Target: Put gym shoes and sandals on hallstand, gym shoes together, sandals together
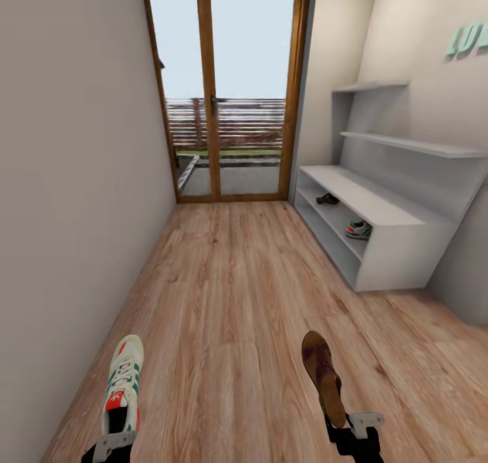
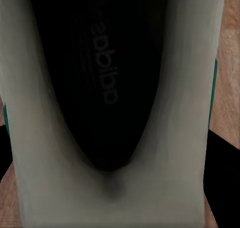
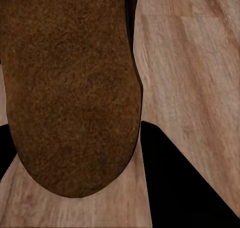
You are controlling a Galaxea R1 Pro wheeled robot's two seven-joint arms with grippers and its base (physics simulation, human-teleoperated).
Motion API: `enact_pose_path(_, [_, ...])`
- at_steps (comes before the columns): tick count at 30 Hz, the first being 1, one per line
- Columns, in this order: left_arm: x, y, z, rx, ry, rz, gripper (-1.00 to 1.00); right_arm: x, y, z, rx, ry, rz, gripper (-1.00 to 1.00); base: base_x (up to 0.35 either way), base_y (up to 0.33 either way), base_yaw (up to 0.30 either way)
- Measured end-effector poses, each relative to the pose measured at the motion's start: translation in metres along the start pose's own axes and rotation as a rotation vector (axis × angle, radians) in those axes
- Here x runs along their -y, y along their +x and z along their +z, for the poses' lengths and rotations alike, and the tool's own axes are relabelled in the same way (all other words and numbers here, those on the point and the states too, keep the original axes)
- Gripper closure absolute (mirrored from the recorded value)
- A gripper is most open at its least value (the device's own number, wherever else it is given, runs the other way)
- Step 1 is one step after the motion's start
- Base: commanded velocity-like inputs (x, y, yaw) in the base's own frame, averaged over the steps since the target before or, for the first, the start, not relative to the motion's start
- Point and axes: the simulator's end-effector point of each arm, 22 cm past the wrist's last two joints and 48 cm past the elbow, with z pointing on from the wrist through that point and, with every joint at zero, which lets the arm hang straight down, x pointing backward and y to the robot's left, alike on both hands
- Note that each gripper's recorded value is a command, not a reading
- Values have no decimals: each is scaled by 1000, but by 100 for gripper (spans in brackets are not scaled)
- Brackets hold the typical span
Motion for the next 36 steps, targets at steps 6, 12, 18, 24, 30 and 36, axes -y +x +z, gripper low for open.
enact_pose_path(6, [0,0,0,0,0,1,100,0,0,0,0,0,0,100,337,0,0])
enact_pose_path(12, [0,0,0,0,0,0,100,0,0,0,0,0,0,100,337,0,0])
enact_pose_path(18, [0,0,0,0,0,0,100,0,0,0,0,0,0,100,337,0,0])
enact_pose_path(24, [0,0,0,1,0,0,100,0,0,0,0,0,0,100,337,0,0])
enact_pose_path(30, [0,0,0,0,0,1,100,1,0,0,0,1,-1,100,337,0,0])
enact_pose_path(36, [0,0,0,0,0,0,100,1,0,0,0,1,-1,100,337,0,0])
